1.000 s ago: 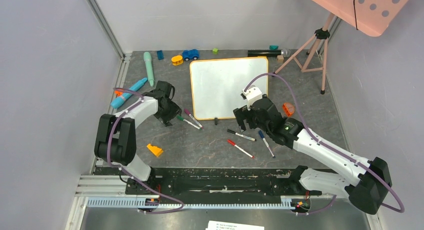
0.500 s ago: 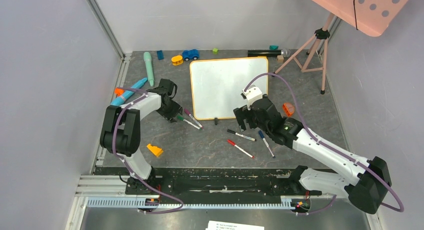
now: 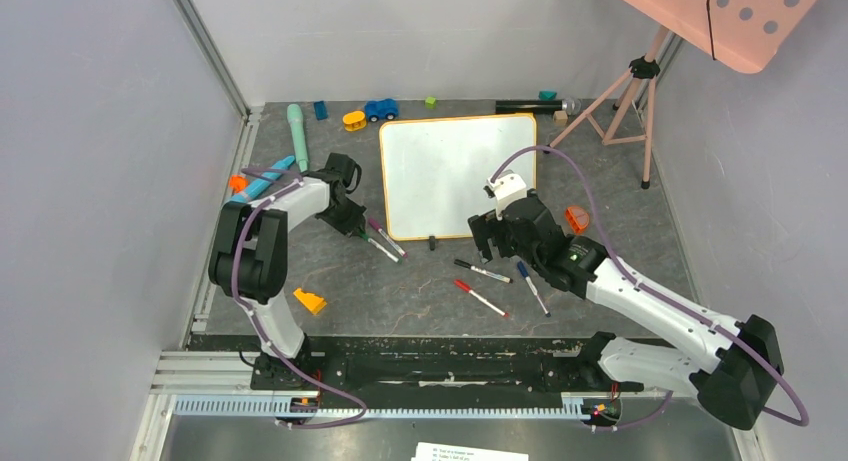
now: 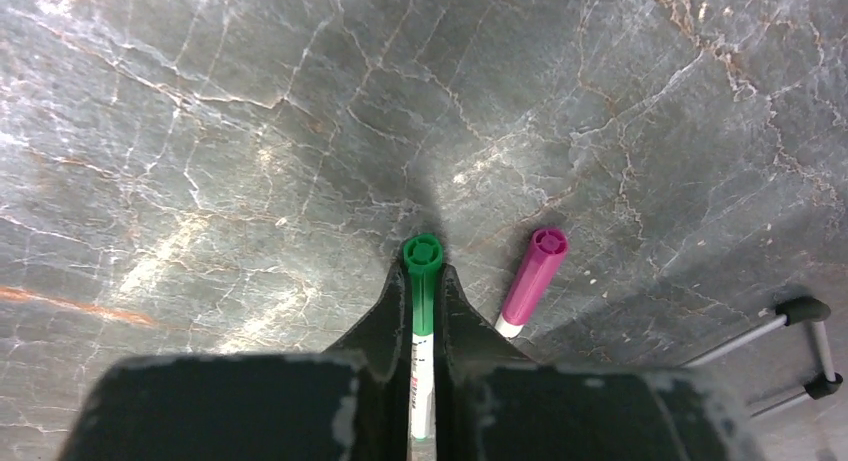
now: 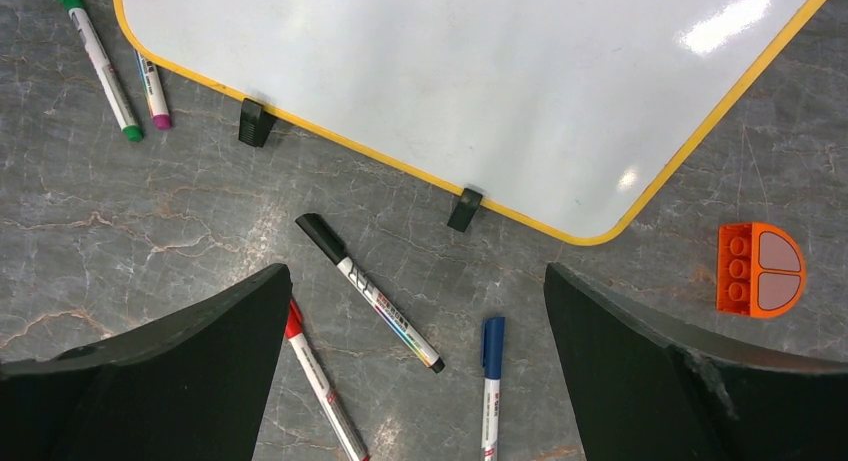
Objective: Write a sentence on the whiteboard
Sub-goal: Pick up the whiteboard marker from the center of the board.
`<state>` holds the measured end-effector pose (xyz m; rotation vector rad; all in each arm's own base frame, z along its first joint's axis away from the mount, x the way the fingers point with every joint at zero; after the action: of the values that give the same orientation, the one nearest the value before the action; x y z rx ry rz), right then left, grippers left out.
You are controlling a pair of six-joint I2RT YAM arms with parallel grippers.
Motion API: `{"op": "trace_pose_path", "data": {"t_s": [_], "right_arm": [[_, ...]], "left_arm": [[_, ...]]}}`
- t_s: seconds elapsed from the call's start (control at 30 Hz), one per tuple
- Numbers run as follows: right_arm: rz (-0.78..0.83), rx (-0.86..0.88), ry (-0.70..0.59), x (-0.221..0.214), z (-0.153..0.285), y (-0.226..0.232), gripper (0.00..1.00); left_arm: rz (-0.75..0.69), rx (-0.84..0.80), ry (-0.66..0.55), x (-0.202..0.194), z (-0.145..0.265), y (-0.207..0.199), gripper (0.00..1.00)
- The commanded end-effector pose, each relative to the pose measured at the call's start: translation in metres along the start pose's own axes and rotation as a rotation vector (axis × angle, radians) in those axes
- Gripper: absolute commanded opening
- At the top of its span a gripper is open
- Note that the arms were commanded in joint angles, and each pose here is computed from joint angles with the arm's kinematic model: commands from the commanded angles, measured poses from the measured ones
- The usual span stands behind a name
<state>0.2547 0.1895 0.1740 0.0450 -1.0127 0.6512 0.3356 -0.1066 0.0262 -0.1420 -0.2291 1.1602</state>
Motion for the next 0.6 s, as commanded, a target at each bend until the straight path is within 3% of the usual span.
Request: {"op": "trace_pose_path", "data": {"t_s": [0.0, 0.1, 0.23, 0.43, 0.57], "right_arm": [[-0.057, -0.017, -0.054, 0.016, 0.011, -0.005, 0.99], [-0.083, 0.004, -0.062, 0.015, 0.014, -0.002, 0.99], [-0.136, 0.105, -0.105, 0.024, 0.014, 0.017, 0.99], [-0.294, 0.420, -0.298, 0.073, 0.022, 0.069, 0.99], [-0.401, 0.514, -0.438, 0.114, 0.030, 0.079, 0.99]], "left_arm": [[0.009, 0.057, -0.069, 0.009, 0.010, 0.021, 0.02], [-0.010, 0.054, -0.150, 0.023, 0.033, 0.029, 0.02], [-0.046, -0.003, -0.142, 0.023, 0.060, 0.038, 0.02], [-0.188, -0.304, 0.090, -0.018, 0.108, 0.016, 0.02], [-0.037, -0.516, 0.235, -0.042, 0.141, 0.001, 0.02]]}}
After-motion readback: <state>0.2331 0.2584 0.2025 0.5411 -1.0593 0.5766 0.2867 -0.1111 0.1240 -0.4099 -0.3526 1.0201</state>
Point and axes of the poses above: each gripper's point midway between its finger pads, its own z axis back along the fingers, its own y axis along the line the jaws close on, x = y × z, the point moved 1 cm from there along z, back along the fingers, and after that the axes turned 13 degrees about z, right-handed, at the moved point
